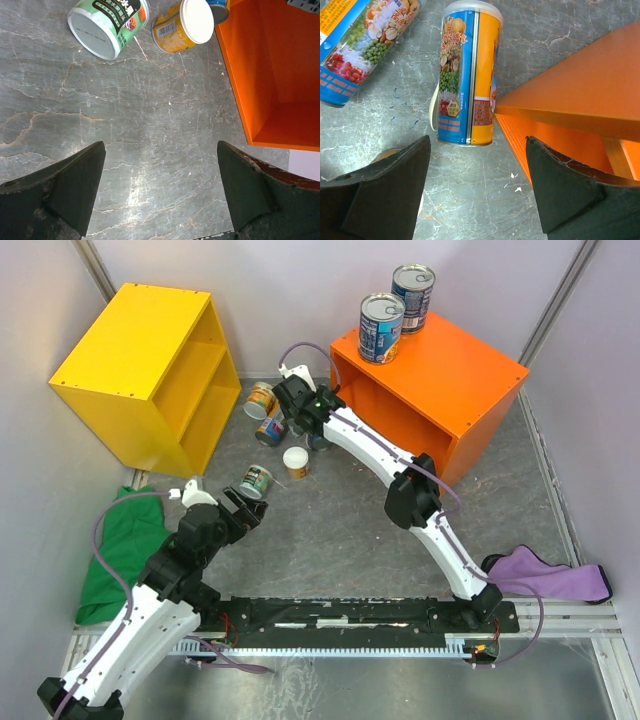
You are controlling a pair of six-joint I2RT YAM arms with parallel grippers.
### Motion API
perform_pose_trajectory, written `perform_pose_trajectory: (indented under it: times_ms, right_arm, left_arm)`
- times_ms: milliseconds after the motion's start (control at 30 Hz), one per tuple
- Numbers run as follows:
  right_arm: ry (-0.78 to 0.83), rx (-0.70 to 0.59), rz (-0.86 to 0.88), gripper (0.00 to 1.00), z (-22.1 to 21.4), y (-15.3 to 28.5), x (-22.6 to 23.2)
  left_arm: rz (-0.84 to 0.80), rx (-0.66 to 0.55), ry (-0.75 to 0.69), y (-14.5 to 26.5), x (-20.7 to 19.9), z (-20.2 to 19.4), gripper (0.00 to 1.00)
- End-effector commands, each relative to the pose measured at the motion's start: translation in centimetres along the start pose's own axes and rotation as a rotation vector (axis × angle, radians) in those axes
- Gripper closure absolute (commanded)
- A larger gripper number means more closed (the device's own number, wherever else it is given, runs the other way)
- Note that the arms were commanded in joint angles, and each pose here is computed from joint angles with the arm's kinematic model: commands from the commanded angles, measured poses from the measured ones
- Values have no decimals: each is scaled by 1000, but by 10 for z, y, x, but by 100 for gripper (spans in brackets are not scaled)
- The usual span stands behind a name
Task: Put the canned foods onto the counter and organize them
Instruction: Move the canned food to the center of the board.
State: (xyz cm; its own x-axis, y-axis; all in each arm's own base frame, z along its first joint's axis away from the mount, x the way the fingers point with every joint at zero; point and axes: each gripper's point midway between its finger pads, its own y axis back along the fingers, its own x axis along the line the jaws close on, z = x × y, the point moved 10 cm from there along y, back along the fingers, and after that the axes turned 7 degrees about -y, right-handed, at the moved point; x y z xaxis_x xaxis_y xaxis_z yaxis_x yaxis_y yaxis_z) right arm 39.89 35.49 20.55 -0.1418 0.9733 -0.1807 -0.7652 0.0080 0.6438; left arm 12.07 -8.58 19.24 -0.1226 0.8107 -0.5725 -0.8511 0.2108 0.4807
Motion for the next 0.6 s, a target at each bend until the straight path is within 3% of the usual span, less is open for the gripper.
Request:
perform_pose_trajectory:
  times_ms: [0, 567]
  right_arm:
    - [-19, -28, 18, 16, 9, -7, 0]
    - [-14, 9, 46, 18, -5, -35, 9]
  left_arm:
    - [-35, -71, -62, -2, -3, 8, 2]
    - [-32, -116, -98, -5, 0, 10, 1]
